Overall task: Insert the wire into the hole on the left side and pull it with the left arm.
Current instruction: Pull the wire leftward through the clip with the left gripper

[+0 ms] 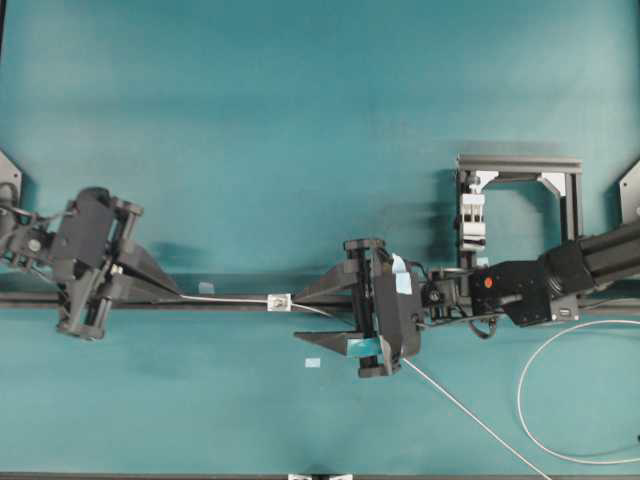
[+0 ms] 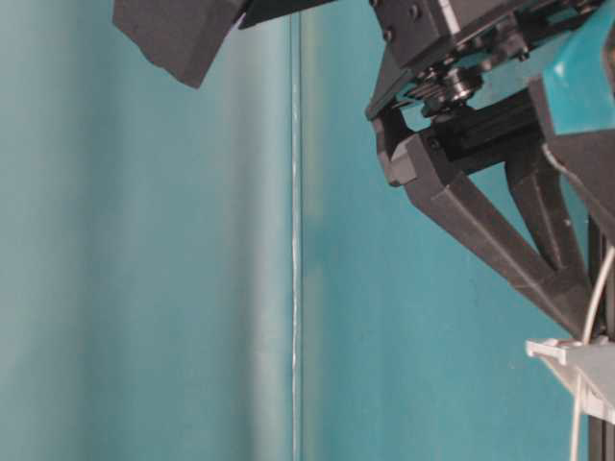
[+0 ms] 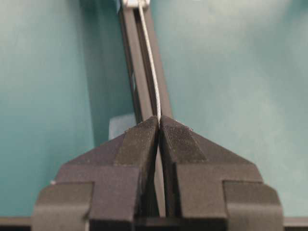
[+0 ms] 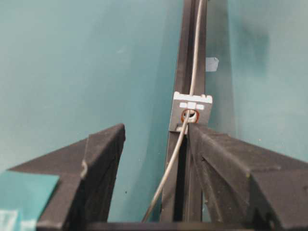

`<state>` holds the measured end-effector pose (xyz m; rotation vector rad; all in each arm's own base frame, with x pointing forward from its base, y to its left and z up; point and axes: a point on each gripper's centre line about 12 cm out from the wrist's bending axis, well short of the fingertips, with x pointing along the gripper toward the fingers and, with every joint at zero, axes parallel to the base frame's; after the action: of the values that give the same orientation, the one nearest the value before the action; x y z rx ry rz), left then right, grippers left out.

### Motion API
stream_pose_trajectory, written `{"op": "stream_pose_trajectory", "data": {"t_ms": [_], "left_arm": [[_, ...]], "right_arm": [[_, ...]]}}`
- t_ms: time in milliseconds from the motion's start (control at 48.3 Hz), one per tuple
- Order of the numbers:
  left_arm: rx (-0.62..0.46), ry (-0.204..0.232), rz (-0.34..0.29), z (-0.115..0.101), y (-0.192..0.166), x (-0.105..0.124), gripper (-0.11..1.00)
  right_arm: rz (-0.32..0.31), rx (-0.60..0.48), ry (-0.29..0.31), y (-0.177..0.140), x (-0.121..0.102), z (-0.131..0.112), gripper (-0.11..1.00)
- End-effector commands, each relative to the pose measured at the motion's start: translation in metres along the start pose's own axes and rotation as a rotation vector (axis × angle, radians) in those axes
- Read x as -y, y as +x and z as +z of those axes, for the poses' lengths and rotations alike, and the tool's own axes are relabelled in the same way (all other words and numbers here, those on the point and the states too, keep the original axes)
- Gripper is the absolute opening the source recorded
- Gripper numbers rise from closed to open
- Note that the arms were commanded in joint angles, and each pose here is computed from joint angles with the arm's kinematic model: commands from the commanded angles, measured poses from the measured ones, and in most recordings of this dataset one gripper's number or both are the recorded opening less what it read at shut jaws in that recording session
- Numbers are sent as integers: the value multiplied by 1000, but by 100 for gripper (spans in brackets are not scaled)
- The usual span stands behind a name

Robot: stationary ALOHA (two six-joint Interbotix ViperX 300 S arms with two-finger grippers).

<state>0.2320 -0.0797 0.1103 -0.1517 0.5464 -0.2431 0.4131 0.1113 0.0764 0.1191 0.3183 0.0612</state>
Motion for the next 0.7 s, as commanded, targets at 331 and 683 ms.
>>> {"op": "stream_pose_trajectory", "data": {"t_ms": [331, 683], "left_arm": [[22, -28, -24, 7, -16, 6, -10], [10, -58, -21, 4, -17, 5, -5]], "right_arm": [[-1, 32, 14, -1, 1, 14, 68], [0, 36, 15, 0, 0, 15, 68]]}}
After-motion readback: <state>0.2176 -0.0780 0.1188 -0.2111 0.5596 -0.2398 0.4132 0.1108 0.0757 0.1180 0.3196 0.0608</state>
